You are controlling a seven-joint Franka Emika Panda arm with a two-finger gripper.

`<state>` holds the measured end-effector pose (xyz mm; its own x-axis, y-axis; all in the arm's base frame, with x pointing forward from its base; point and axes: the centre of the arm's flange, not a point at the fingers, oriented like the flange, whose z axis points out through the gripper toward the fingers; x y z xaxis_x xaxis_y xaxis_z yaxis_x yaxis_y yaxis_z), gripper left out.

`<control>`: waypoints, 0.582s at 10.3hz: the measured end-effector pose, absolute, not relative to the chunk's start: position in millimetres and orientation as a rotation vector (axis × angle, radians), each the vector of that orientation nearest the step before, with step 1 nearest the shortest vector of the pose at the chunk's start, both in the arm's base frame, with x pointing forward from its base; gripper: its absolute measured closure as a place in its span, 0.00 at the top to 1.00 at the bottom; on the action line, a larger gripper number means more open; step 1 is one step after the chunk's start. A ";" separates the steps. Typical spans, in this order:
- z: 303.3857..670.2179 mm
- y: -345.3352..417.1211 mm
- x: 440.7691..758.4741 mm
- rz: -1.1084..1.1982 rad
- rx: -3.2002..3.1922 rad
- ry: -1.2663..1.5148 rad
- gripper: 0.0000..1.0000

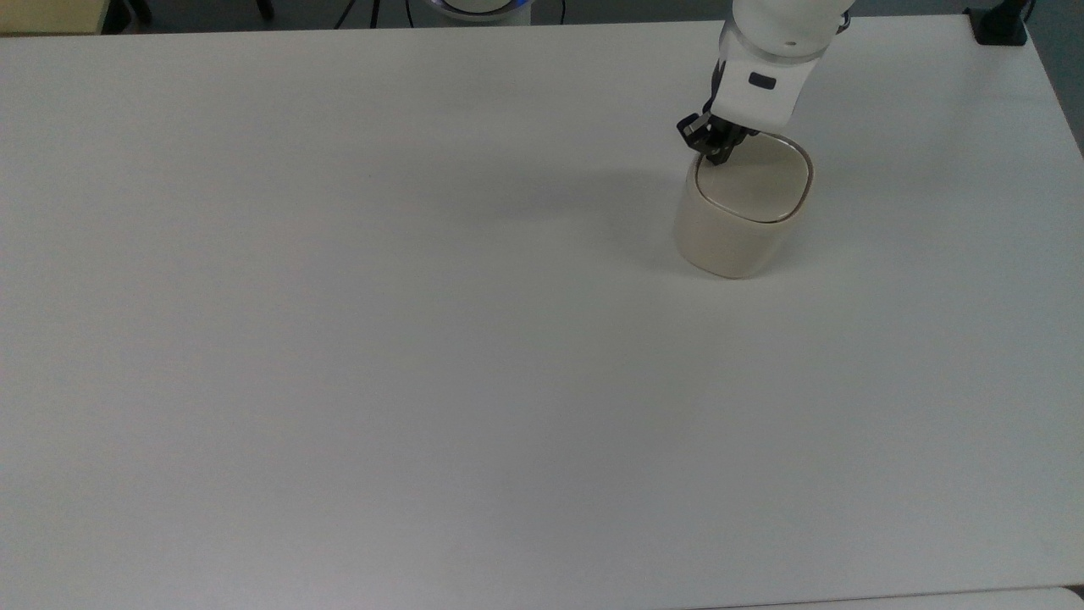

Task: Open the trash bin
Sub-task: 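Lower the gripper and press down on the lid button, then lift the gripper away as the lid springs open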

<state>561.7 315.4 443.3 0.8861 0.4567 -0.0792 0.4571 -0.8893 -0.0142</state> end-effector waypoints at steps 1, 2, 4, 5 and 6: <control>439.6 315.9 562.6 -0.132 3.046 0.734 0.01; 440.1 316.0 562.9 -0.131 3.047 0.731 0.01; 440.5 316.0 563.0 -0.129 3.048 0.724 0.01; 441.3 316.1 563.2 -0.127 3.049 0.723 0.01; 449.3 315.8 564.2 -0.104 3.055 0.719 0.01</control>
<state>564.2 315.8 449.3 0.8930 0.4454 -0.0651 0.4455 -0.8952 -0.0136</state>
